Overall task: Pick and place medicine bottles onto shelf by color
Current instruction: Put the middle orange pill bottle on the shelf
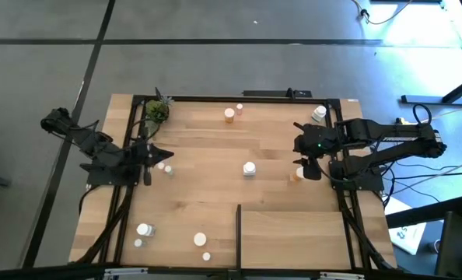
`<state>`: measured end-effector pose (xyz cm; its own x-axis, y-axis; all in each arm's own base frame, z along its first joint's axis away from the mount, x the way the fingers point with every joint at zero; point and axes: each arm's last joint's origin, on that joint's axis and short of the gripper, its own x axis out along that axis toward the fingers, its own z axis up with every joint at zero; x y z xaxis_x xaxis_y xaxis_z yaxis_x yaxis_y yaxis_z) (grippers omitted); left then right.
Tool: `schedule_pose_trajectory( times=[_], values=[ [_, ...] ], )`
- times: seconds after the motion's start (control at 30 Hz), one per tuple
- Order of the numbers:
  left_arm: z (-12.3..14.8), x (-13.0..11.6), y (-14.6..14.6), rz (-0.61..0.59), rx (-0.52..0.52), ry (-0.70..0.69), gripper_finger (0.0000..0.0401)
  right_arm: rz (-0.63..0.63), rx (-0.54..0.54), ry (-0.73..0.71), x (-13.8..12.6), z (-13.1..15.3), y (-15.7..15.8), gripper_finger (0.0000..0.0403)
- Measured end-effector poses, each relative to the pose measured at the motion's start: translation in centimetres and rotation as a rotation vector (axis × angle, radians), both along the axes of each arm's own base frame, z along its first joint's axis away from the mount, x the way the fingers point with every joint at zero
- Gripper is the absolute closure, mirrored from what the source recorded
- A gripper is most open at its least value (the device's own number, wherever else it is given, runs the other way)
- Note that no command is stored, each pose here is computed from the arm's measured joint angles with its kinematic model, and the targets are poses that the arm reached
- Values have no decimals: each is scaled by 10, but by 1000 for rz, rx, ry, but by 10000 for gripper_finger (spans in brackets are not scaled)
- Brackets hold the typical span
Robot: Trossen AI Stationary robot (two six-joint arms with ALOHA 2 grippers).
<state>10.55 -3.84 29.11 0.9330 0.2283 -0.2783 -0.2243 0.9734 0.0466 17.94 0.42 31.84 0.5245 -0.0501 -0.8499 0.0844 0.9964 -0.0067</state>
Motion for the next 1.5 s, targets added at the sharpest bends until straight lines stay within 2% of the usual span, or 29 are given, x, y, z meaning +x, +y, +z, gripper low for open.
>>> schedule_pose_trajectory(
  times=[0.3,0.43,0.6,0.73,1.5],
  values=[
    [22,21,2,-11,-69,232,401,24,37,10,-1,0,1,204],
    [20,30,2,-85,-114,357,401,24,36,9,-1,0,1,204],
    [15,38,5,-172,-184,434,401,24,36,5,0,0,1,205],
    [14,39,8,-174,-213,444,401,24,36,0,0,0,1,205],
    [14,39,10,-160,-217,442,401,24,36,-4,1,1,1,205]
  ],
)
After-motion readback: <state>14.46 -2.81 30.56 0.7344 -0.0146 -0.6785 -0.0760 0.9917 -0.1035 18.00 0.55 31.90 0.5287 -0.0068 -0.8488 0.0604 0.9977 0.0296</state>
